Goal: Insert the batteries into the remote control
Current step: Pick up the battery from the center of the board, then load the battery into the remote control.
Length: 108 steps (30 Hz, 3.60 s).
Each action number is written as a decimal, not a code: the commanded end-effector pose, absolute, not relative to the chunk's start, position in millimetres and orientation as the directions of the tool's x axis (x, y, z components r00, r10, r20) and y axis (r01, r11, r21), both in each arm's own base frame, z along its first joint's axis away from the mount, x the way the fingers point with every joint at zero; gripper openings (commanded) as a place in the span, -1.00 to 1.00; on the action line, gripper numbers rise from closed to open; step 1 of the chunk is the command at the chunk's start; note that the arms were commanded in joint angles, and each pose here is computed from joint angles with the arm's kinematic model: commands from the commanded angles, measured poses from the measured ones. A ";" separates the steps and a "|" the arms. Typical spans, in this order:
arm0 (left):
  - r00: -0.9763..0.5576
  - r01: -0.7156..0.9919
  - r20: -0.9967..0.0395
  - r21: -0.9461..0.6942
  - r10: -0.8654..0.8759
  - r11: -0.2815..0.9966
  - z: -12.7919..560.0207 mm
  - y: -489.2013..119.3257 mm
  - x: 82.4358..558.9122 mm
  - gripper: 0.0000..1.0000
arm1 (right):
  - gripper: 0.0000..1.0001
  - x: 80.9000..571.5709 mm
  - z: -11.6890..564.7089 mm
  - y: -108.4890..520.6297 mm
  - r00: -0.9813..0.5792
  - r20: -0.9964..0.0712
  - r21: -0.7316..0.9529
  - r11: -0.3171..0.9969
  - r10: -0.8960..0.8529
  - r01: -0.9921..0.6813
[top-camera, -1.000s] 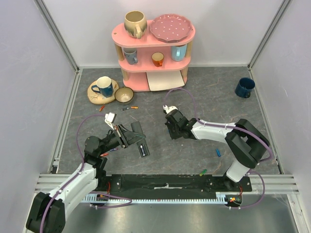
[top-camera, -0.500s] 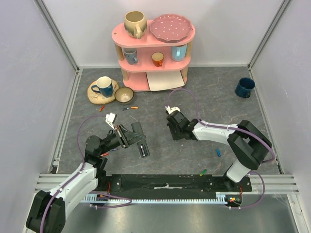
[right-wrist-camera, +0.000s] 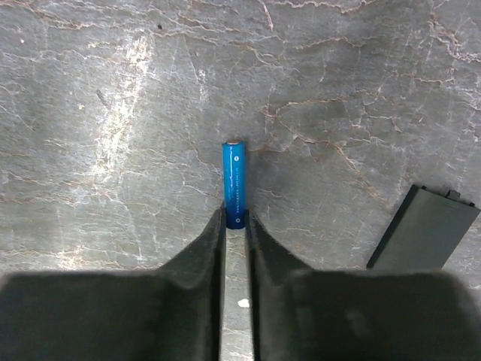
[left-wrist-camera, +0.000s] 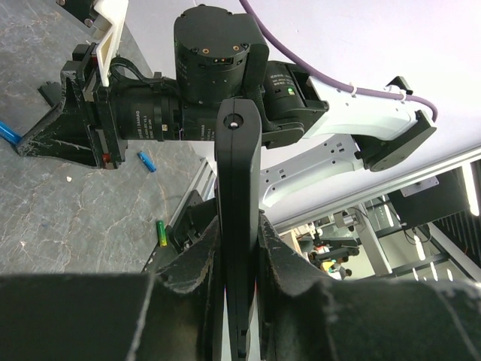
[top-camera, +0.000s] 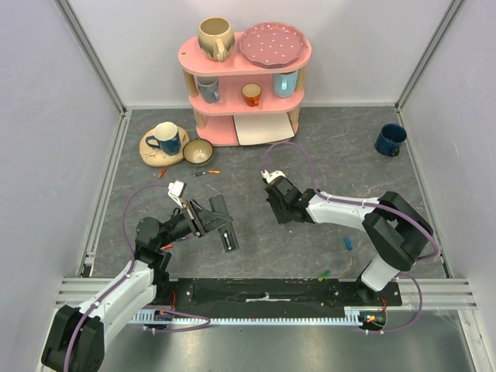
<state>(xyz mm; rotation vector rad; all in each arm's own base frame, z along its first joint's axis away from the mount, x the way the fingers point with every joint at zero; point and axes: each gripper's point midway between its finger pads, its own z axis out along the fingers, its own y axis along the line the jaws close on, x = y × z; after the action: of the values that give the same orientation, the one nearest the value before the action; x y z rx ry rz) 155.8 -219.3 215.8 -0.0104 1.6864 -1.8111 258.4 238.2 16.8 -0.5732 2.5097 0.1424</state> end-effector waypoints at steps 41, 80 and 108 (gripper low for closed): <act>-0.768 0.488 -0.454 -0.871 -0.452 0.046 215.8 -217.8 151.4 -0.96 | -0.57 276.2 17.0 240.6 -0.789 -0.514 -0.018 0.924 -0.337 -0.383; -0.764 0.485 -0.449 -0.873 -0.464 0.045 224.3 -223.9 167.2 -0.96 | -1.00 248.2 86.1 242.0 -0.774 -0.586 0.161 0.901 -0.241 -0.402; -0.744 0.427 -0.392 -0.902 -0.541 0.067 225.6 -275.4 210.7 -0.96 | -1.00 149.3 215.8 310.8 -0.761 -0.590 0.426 0.696 -0.271 -0.578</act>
<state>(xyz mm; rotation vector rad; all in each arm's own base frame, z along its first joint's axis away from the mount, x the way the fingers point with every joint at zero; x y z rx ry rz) 197.4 -274.6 215.0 -0.1000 1.7007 -1.8240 158.0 303.6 207.3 -0.6791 2.3949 0.7729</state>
